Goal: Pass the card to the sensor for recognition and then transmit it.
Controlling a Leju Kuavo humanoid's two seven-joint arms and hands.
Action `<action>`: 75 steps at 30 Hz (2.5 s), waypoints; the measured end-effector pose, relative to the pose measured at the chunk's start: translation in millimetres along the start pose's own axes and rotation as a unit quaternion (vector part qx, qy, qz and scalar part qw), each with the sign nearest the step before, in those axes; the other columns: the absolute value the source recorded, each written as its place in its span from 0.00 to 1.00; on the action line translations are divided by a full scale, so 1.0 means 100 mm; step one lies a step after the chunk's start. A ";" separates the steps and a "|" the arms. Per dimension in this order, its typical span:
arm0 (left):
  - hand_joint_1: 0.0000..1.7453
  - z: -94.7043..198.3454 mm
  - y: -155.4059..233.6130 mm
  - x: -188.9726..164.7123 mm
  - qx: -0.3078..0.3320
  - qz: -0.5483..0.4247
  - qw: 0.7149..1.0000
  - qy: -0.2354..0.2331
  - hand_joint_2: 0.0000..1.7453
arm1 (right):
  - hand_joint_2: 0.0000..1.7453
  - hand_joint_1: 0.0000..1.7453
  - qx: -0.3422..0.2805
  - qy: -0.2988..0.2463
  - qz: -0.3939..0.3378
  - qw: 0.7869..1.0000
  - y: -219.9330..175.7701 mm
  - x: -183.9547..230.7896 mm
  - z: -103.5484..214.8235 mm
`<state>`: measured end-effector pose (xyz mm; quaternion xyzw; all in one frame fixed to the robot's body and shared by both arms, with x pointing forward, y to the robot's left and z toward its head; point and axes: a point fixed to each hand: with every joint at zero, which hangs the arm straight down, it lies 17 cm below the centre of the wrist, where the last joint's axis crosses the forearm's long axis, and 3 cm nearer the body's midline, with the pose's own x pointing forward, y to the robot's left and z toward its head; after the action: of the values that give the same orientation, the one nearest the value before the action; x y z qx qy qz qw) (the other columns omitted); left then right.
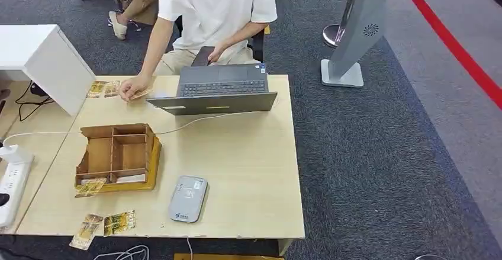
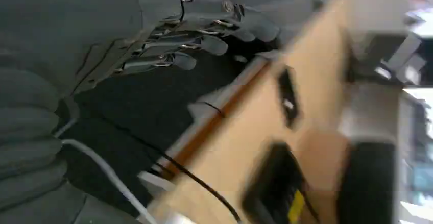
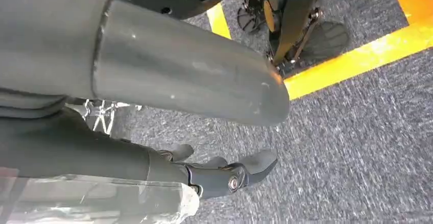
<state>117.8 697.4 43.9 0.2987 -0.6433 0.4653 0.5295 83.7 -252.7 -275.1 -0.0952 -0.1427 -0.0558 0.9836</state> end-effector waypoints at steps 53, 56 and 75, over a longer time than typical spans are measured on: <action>1.00 4.12 -0.32 -3.41 -0.215 -0.323 0.689 0.612 0.00 | 0.00 1.00 0.032 0.017 0.026 0.999 -0.39 -0.17 -0.06; 0.00 4.13 -0.25 -3.39 -0.262 -0.362 0.666 0.598 0.00 | 0.00 0.00 0.053 0.018 0.027 0.998 -0.32 -0.23 -0.02; 1.00 4.28 -0.11 -3.35 -0.332 -0.416 0.613 0.584 0.00 | 0.00 1.00 0.101 0.026 0.024 0.994 -0.09 -0.36 0.09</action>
<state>42.5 265.2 -277.1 0.0036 -0.1157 0.0260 0.9929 45.7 -256.7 -275.9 0.0026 -0.1201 -0.0202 0.9925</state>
